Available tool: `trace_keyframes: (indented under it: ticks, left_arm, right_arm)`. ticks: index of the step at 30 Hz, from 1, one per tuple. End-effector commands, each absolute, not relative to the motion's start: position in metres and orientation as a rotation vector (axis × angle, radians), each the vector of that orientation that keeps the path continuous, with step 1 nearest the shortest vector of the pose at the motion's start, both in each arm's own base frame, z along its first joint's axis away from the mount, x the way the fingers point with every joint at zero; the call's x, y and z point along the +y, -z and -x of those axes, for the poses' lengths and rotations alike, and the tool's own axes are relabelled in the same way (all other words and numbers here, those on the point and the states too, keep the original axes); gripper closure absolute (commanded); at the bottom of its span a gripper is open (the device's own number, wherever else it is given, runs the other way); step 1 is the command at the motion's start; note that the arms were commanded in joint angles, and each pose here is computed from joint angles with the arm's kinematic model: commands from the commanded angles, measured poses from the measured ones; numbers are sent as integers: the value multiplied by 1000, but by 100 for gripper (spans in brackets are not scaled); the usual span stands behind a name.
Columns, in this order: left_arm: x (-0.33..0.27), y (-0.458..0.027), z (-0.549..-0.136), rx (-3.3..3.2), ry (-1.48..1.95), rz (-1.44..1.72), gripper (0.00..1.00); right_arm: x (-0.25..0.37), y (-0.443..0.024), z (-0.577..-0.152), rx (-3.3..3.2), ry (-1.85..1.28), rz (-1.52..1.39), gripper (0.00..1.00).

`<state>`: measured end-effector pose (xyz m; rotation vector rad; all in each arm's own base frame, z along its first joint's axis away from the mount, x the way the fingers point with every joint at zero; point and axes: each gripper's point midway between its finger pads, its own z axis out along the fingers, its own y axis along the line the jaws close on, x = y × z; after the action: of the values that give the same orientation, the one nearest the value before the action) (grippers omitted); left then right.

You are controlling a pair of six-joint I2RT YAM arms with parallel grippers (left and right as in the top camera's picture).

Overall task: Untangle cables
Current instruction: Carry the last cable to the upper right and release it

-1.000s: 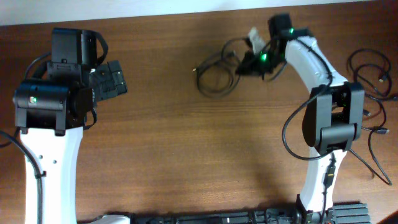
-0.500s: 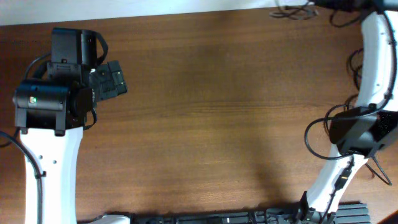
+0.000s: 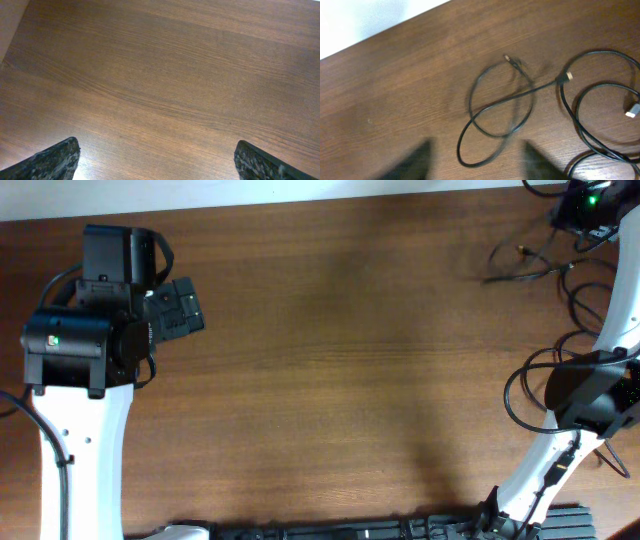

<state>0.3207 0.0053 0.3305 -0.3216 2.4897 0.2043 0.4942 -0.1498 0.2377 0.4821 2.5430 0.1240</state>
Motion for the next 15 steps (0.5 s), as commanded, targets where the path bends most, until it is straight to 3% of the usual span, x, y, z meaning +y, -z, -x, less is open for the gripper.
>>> trace_keyframes:
  ticks: [1, 9, 15]
  left_arm:
    - [6, -339, -318, 2460, -190, 340, 1]
    - [6, -339, -318, 2460, -190, 340, 1]
    - [6, -339, -318, 2460, -190, 340, 1]
  right_arm:
    - [-152, -232, -491, 2570, -89, -482, 2]
    - [-141, -223, -459, 2695, -121, -516, 1]
    - [-123, -270, -422, 2692, -91, -397, 1]
